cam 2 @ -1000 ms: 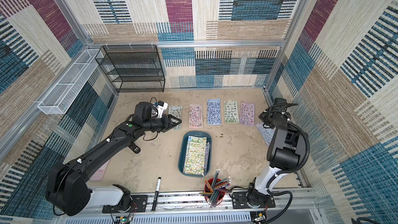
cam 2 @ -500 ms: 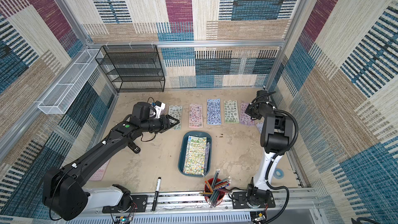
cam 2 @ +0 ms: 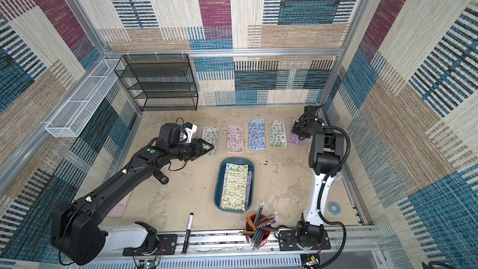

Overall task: Take the stickers out of the storage box
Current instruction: Adjust the sticker at the center of the board.

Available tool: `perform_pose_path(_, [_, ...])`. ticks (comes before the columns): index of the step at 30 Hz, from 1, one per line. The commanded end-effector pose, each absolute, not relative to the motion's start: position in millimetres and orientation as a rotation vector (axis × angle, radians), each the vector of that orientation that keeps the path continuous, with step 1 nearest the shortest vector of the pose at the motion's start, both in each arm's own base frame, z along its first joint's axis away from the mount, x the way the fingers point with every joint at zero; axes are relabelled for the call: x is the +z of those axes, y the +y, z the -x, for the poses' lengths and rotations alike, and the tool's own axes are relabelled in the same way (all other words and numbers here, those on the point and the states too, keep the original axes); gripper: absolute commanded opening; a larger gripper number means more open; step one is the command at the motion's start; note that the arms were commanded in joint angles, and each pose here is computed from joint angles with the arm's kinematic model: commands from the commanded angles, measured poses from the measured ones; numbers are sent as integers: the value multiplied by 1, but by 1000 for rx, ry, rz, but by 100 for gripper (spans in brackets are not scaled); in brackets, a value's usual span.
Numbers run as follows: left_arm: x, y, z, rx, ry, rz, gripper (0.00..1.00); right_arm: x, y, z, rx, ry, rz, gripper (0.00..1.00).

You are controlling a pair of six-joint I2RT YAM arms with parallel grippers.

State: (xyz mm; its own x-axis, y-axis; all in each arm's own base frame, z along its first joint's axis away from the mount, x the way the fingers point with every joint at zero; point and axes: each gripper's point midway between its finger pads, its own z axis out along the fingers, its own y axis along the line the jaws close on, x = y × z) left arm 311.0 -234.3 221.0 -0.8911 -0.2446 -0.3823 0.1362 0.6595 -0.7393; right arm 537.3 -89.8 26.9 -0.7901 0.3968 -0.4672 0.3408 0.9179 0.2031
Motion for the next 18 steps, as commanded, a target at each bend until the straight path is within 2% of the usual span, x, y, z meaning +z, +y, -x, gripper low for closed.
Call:
perform_pose_path(1, [221,-233,-312,-1106,2420,68,53,2,-100,-513,22,2700,-515,0])
perform_pose_path(9, [226,-233,-314,-1100,2408,59,53,44,-94,-522,70,2603,-480,0])
perform_pose_path(12, [235,-232,-315,-1080,2397,39,53,44,-85,-510,109,2622,-501,0])
perform_pose_path(18, [238,-226,-308,-1052,2399,25,55,110,-70,-500,209,2403,-480,0])
